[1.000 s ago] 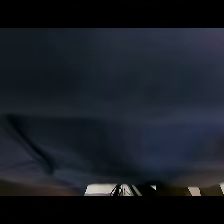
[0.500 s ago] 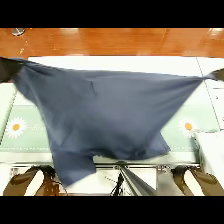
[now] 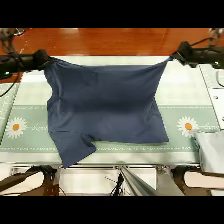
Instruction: Fold the shirts.
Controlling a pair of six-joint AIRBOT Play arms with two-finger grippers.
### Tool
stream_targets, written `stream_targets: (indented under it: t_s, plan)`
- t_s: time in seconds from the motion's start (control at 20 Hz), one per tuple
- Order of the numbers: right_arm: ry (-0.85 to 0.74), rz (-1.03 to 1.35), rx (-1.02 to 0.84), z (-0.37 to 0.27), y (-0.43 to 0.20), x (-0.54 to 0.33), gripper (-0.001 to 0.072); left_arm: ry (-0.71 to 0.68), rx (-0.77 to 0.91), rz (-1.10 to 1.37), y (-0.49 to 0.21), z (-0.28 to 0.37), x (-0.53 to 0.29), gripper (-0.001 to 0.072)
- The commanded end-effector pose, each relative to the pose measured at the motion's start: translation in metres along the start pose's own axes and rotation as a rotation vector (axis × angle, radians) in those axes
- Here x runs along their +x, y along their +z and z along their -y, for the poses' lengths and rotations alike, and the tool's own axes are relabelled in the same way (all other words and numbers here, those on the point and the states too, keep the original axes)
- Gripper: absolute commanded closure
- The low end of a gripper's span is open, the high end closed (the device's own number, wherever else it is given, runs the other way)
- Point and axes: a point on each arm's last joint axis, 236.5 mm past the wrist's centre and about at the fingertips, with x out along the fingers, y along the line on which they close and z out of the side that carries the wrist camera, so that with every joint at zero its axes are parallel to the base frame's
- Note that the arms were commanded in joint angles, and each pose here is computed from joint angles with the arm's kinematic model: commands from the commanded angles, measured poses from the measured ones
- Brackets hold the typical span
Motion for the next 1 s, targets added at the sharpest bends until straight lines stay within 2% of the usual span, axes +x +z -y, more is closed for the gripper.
stream_targets:
  t_s: [0.0, 0.05, 0.1, 0.15, 0.2, 0.35, 0.4, 0.5, 0.6, 0.65, 0.7, 0.8, 0.95]
  plan:
    - [0.093, 0.013, 0.205, 0.013, 0.023, 0.051, 0.0692, -0.028, -0.114, -0.049, -0.013, -0.015, 0.042, 0.0685]
    - [0.095, 0.006, 0.216, 0.018, 0.023, 0.055, 0.0680, -0.033, -0.129, -0.059, -0.016, -0.016, 0.046, 0.0658]
    - [0.089, 0.000, 0.218, 0.023, 0.023, 0.056, 0.0449, -0.035, -0.131, -0.072, -0.019, -0.017, 0.048, 0.0454]
    - [0.084, -0.016, 0.207, 0.025, 0.019, 0.056, 0.0127, -0.040, -0.131, -0.089, -0.023, -0.015, 0.047, 0.0066]
    - [0.089, -0.038, 0.177, 0.025, 0.016, 0.051, 0.0089, -0.048, -0.134, -0.115, -0.027, -0.016, 0.044, 0.0003]
    - [0.100, -0.155, 0.115, 0.037, 0.001, 0.008, 0.0092, -0.070, -0.144, -0.276, -0.042, -0.032, 0.007, 0.0004]
    - [0.082, -0.227, 0.075, 0.048, -0.011, -0.016, 0.0093, -0.015, -0.180, -0.379, -0.058, -0.055, -0.017, 0.0005]
    - [-0.026, -0.420, -0.035, 0.078, -0.051, -0.069, 0.0094, 0.190, -0.247, -0.597, -0.106, -0.116, -0.073, 0.0005]
    - [-0.195, -0.430, -0.018, 0.111, -0.071, -0.104, 0.0094, 0.322, -0.359, -0.676, -0.149, -0.153, -0.112, 0.0005]
    - [-0.207, -0.378, 0.029, 0.112, -0.080, -0.111, 0.0093, 0.308, -0.446, -0.685, -0.173, -0.151, -0.118, 0.0004]
    - [-0.204, -0.348, 0.044, 0.109, -0.095, -0.113, 0.0093, 0.249, -0.484, -0.701, -0.200, -0.141, -0.119, 0.0005]
    - [-0.163, -0.315, 0.031, 0.095, -0.141, -0.113, 0.0094, 0.222, -0.528, -0.748, -0.256, -0.137, -0.127, 0.0005]
    - [-0.118, -0.247, 0.074, 0.084, -0.199, -0.111, 0.0093, 0.190, -0.636, -0.774, -0.296, -0.136, -0.136, 0.0005]
